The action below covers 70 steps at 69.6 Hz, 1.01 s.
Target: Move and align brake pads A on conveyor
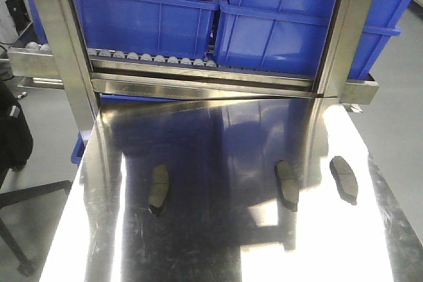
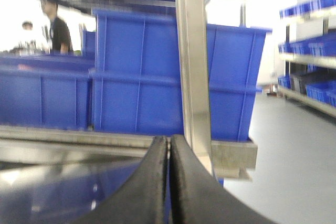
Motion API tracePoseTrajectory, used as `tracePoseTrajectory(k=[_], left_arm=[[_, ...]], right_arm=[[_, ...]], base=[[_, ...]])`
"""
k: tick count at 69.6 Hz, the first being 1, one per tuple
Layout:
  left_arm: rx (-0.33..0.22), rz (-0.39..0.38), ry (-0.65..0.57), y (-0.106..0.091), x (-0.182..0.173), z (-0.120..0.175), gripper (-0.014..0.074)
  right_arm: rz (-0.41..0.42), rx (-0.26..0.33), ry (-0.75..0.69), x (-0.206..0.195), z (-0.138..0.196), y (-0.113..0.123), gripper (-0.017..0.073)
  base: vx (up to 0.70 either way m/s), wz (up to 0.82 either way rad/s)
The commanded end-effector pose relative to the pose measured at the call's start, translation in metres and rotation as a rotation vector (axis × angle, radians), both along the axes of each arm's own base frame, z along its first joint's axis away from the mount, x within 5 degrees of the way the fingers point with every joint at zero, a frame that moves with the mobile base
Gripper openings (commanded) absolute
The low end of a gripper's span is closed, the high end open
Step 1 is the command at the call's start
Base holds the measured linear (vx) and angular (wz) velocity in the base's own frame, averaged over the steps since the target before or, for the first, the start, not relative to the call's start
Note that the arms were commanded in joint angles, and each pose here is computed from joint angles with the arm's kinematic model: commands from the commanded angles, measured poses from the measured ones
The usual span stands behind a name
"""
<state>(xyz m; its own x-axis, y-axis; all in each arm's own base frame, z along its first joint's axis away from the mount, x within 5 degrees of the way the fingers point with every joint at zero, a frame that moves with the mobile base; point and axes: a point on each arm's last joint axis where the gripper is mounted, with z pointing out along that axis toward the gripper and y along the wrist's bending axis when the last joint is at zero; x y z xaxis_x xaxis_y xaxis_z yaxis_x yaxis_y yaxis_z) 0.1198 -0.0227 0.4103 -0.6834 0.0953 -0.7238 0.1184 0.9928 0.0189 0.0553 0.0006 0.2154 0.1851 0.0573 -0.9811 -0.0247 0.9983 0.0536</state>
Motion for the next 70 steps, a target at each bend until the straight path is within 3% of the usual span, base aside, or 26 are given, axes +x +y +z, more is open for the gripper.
tracePoseTrajectory(k=[1,14,34,42,58,70], left_arm=[[-0.018,-0.006,-0.095,-0.001,0.001,0.012,-0.0006],[-0.018,-0.006,-0.095,-0.001,0.001,0.012,-0.0006],[-0.018,-0.006,-0.095,-0.001,0.001,0.012,-0.0006],[-0.018,-0.006,-0.095,-0.001,0.001,0.012,-0.0006],[-0.018,-0.006,-0.095,-0.001,0.001,0.012,-0.0006],[-0.018,-0.006,-0.095,-0.001,0.001,0.012,-0.0006]], right_arm=[[-0.010,0.005,-0.163,-0.008,0.029,-0.001,-0.0003],[0.005,0.015,-0.125,-0.018,0.065,0.000,-0.0003],[0.019,0.006,0.080,-0.008,0.128,0.002,0.0053],[0.023,0.004,0.149,0.003,0.155,0.002,0.0169],[0.029,-0.006,0.298,0.033,0.197,0.003,0.0516],[0.016,-0.035,0.408,0.067,0.219,0.003,0.0626]], base=[[0.00,0.00],[0.00,0.00],[0.00,0.00],[0.00,0.00],[0.00,0.00],[0.00,0.00]])
